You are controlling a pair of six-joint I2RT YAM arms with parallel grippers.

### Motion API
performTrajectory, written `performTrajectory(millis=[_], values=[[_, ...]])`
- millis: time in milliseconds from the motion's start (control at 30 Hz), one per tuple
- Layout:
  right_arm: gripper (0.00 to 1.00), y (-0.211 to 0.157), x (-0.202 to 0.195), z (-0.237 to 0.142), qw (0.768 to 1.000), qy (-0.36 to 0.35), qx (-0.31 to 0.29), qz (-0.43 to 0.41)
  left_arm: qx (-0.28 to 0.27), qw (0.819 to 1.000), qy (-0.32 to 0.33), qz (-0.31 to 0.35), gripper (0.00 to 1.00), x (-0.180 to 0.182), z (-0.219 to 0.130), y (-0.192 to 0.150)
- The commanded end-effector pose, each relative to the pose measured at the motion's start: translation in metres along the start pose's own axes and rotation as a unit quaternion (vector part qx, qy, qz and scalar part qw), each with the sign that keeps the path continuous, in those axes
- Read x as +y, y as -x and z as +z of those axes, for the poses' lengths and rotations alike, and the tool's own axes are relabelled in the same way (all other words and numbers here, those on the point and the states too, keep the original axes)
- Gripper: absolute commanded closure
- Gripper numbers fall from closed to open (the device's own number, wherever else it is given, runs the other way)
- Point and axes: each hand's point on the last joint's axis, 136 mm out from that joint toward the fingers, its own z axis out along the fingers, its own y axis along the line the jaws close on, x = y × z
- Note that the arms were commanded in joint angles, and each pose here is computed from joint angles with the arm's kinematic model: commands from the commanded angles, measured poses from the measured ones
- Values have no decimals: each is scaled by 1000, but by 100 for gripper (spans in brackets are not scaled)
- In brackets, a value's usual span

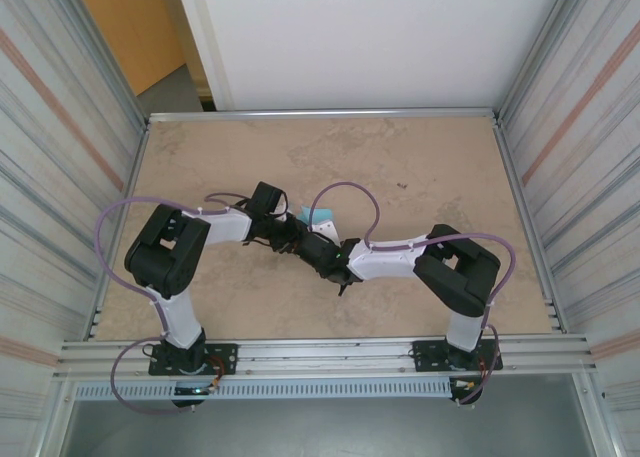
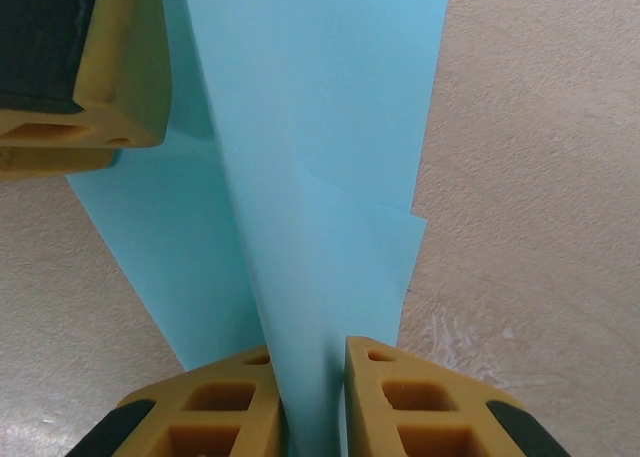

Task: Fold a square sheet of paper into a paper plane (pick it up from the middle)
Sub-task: Fourth fold the wing at the center of the table.

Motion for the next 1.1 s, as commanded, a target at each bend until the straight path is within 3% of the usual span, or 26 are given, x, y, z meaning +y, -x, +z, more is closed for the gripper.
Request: performTrajectory(millis=[0, 267, 733, 1067], values=[[79, 5, 7, -1, 1000, 5, -9, -9, 14, 1000, 4, 4, 75, -2, 0, -5], [78, 7, 11, -1, 1000, 15, -12, -19, 12, 1000, 4, 5, 75, -2, 0, -5], [86, 1, 20, -1, 998, 45, -1, -32, -1, 1000, 6, 9, 77, -7, -9, -3], [89, -9, 35, -2, 991, 129, 19, -27, -55, 998, 11, -12, 75, 7, -41, 11]])
